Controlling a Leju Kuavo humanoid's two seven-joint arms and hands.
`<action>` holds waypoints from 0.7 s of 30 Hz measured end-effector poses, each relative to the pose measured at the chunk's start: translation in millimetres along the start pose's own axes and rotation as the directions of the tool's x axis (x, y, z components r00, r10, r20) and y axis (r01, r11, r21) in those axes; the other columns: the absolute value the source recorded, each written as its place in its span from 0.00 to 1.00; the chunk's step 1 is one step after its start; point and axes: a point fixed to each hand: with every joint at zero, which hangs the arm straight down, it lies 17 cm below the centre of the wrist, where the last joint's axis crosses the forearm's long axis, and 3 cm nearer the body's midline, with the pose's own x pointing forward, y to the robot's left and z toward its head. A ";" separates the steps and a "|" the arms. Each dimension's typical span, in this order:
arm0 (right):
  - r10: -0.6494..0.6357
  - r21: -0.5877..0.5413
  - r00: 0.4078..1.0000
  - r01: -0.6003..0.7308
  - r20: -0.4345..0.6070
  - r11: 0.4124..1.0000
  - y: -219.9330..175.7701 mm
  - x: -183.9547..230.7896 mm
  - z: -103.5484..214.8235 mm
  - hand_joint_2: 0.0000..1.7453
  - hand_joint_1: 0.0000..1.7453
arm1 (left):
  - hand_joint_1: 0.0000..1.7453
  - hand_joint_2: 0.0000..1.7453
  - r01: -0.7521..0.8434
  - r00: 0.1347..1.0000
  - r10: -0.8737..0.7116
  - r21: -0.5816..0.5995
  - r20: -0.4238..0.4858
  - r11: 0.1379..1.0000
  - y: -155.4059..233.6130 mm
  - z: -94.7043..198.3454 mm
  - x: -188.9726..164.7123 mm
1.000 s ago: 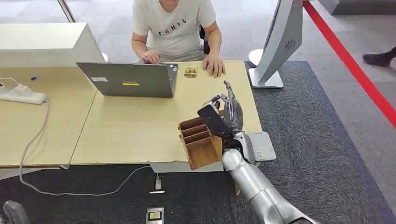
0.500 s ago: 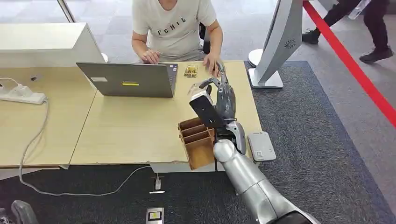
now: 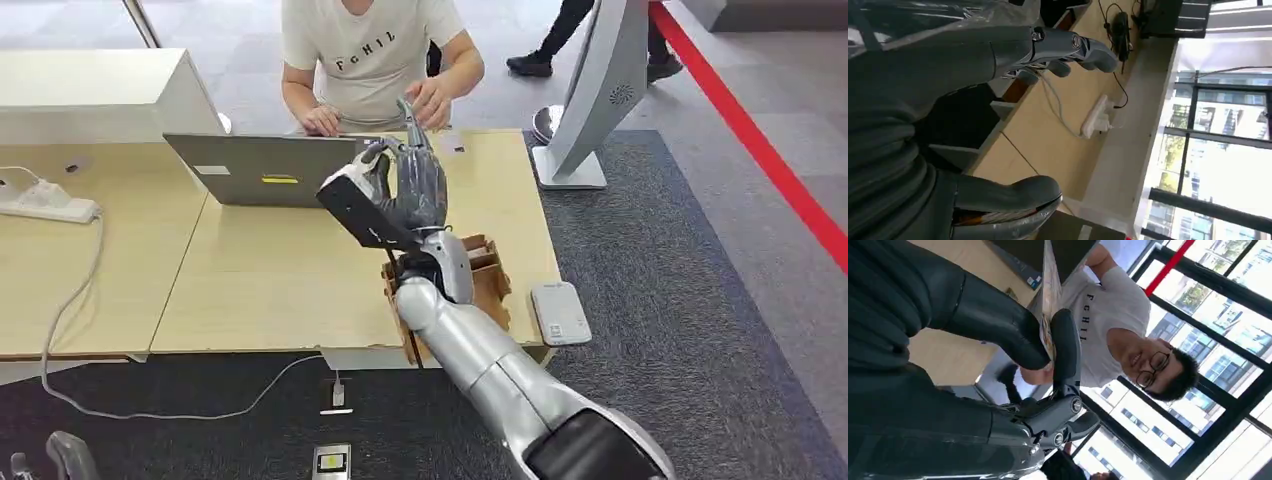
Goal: Pass the card to the sensor for recognition and then transmit it.
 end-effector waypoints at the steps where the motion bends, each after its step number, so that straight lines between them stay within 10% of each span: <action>1: 0.015 0.008 1.000 -0.015 -0.007 1.000 2.9 -0.3 -0.6 1.00 1.00 | 0.00 1.00 0.008 1.000 -0.008 -0.006 0.002 1.000 -0.9 1.0 -0.1; 21: 0.419 0.081 0.897 -0.433 0.144 0.898 38.2 7.6 5.6 1.00 1.00 | 0.00 1.00 0.080 0.996 -0.084 -0.103 -0.040 0.992 -15.7 28.7 -23.8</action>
